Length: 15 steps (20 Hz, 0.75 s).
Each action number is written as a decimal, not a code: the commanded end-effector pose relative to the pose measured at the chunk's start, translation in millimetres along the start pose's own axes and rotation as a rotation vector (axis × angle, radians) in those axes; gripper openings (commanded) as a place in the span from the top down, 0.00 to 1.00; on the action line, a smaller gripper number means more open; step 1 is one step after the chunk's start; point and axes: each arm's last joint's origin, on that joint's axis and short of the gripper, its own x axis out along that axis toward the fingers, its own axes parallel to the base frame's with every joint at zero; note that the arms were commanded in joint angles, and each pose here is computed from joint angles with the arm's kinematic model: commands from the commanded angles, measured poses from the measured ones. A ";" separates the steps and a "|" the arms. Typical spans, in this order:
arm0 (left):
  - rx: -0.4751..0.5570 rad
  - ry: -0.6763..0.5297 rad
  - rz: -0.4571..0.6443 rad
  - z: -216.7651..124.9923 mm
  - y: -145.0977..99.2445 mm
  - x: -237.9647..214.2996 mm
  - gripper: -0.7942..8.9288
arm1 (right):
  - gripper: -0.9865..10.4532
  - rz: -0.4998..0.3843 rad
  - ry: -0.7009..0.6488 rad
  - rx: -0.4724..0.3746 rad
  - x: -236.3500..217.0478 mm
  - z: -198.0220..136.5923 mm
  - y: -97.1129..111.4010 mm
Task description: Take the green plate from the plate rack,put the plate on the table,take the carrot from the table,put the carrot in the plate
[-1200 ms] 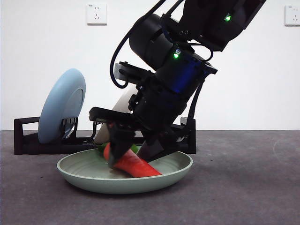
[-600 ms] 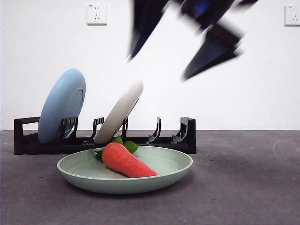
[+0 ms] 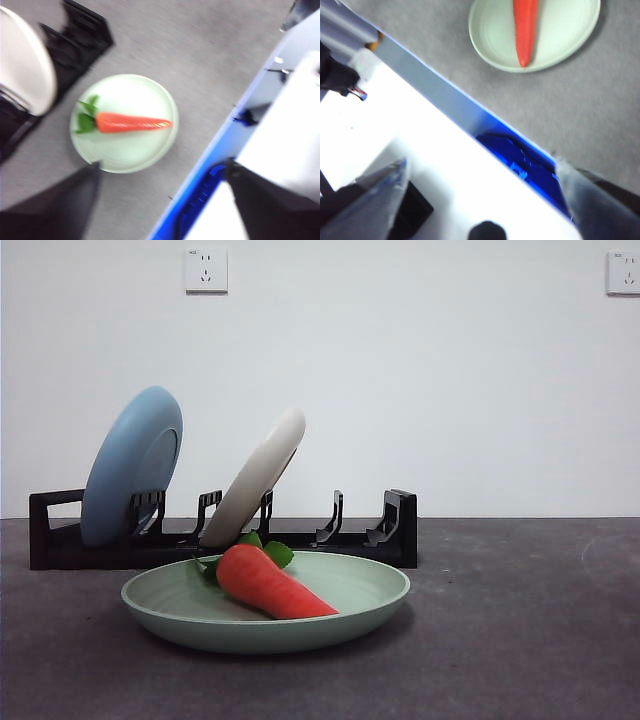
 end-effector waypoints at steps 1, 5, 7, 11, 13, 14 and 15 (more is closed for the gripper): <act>-0.016 0.020 -0.028 -1.7 -0.9 1.3 0.82 | 0.72 -0.004 0.022 0.013 0.5 -2.3 -0.5; -0.014 0.040 -0.055 -3.4 -1.5 1.3 0.93 | 0.93 -0.006 0.027 0.013 0.5 -2.8 -0.7; -0.013 0.050 -0.058 -4.3 -1.5 1.2 0.93 | 0.93 -0.006 0.027 0.013 0.6 -2.8 -0.7; -0.012 0.052 -0.060 -4.5 -1.5 1.2 0.92 | 0.92 -0.008 0.023 0.013 0.5 -2.5 -0.6; -0.012 0.051 -0.059 -4.4 -1.5 1.2 0.92 | 0.91 -0.008 0.023 0.014 0.5 -2.5 -0.7; -0.012 0.051 -0.059 -4.4 -1.5 1.2 0.92 | 0.91 -0.008 0.023 0.013 0.5 -2.4 -0.7; -0.012 0.051 -0.059 -4.4 -1.5 1.2 0.92 | 0.91 -0.010 0.022 0.013 0.5 -2.4 -0.7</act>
